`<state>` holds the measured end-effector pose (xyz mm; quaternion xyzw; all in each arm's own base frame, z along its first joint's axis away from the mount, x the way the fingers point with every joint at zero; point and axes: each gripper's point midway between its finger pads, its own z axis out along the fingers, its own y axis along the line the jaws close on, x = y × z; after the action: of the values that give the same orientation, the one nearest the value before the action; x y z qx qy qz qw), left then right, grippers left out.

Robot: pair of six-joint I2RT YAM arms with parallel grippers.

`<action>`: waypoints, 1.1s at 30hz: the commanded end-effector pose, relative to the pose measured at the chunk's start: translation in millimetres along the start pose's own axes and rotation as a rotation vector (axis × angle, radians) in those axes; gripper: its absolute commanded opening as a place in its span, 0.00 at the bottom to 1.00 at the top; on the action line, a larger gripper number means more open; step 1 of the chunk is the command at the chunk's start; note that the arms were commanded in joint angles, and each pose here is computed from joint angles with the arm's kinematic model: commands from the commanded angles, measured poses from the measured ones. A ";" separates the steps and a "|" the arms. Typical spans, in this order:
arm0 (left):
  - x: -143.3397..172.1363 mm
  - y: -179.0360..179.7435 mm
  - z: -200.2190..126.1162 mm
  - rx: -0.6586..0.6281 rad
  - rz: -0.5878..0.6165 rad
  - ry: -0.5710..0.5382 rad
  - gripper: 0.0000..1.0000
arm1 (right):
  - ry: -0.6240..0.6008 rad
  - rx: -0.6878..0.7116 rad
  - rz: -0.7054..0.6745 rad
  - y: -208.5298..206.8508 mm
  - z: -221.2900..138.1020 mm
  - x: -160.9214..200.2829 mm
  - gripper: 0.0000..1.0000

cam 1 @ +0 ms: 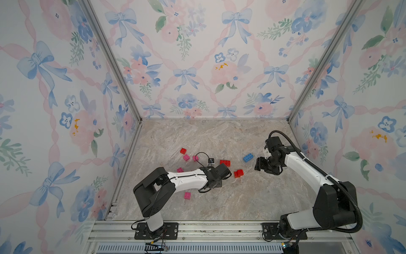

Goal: Assemble the letter v with lego
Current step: Place the lego brick at the center of the board, then pick up the lego brick from the center of the board.

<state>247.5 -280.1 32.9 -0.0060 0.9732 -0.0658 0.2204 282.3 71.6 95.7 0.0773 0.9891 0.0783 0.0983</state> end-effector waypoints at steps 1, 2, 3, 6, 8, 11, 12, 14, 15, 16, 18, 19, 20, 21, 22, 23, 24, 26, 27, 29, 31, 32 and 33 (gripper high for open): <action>5.4 -4.4 11.0 0.020 -0.001 0.033 0.06 | -0.017 0.006 -0.002 -3.1 -7.9 4.5 0.69; 6.9 -4.5 12.9 0.021 0.004 0.039 0.11 | -0.019 0.007 -0.002 -3.4 -8.9 4.9 0.69; 7.6 -4.9 14.0 0.025 0.008 0.044 0.15 | -0.017 0.009 -0.001 -3.9 -9.0 5.5 0.69; 7.5 -4.0 15.2 0.033 0.019 0.057 0.28 | -0.012 0.015 -0.002 -4.8 -9.5 6.3 0.69; 0.2 -4.5 8.3 0.051 0.014 0.044 0.41 | -0.011 0.016 -0.002 -4.4 -11.5 5.6 0.69; -19.5 -3.9 -9.9 0.089 0.010 -0.002 0.63 | -0.017 0.014 -0.003 -3.8 -14.2 4.6 0.69; -26.2 -4.2 -16.3 0.103 0.017 -0.016 0.69 | -0.015 0.015 -0.003 -3.9 -13.6 4.7 0.69; -43.1 2.2 -29.8 0.114 0.019 -0.035 0.76 | -0.013 0.017 -0.001 -4.1 -13.0 4.3 0.69; -50.8 6.8 -34.5 0.109 0.021 -0.043 0.77 | -0.010 0.017 -0.002 -3.8 -12.3 4.9 0.69; -61.5 14.8 -40.9 0.093 0.021 -0.059 0.78 | -0.010 0.017 -0.001 -3.7 -11.5 4.5 0.69; -81.2 34.4 -47.6 0.048 0.024 -0.089 0.81 | -0.009 0.015 -0.001 -2.8 -10.8 4.3 0.69; -94.8 52.6 -47.4 0.015 0.001 -0.098 0.81 | -0.009 0.015 -0.003 -2.2 -9.7 4.1 0.69; -106.6 69.7 -45.7 -0.010 -0.025 -0.106 0.80 | -0.007 0.014 -0.005 -1.1 -8.1 4.4 0.69; -116.9 85.1 -43.8 -0.034 -0.046 -0.115 0.80 | -0.004 0.010 -0.009 0.6 -7.2 4.0 0.69; -128.2 102.2 -40.9 -0.067 -0.058 -0.124 0.80 | 0.003 0.009 -0.015 2.7 -5.5 4.9 0.69; -140.7 118.3 -37.1 -0.106 -0.058 -0.134 0.80 | 0.007 0.009 -0.025 5.0 -4.3 5.4 0.69; -151.5 129.8 -33.9 -0.131 -0.045 -0.138 0.79 | 0.009 0.010 -0.033 6.7 -3.7 6.0 0.69; -173.1 142.9 -26.1 -0.162 0.028 -0.136 0.78 | 0.015 0.012 -0.043 9.5 -2.0 7.5 0.69; -180.5 145.1 -22.1 -0.159 0.065 -0.129 0.77 | 0.016 0.012 -0.046 10.2 -1.4 8.1 0.69; -195.5 154.5 -15.4 -0.183 0.115 -0.128 0.77 | 0.018 0.014 -0.047 10.6 0.4 9.0 0.69; -205.4 163.6 -8.2 -0.196 0.158 -0.121 0.77 | 0.019 0.015 -0.045 10.4 1.8 9.6 0.69; -207.1 168.0 -1.1 -0.191 0.179 -0.102 0.77 | 0.021 0.015 -0.045 10.2 2.3 10.1 0.69; -207.8 169.6 5.1 -0.183 0.198 -0.088 0.77 | 0.021 0.015 -0.047 10.1 2.6 10.0 0.69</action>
<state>434.9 -108.9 106.1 -0.0080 0.9567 0.0283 0.2897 275.3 83.9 96.8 0.0535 0.9909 0.0781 0.0956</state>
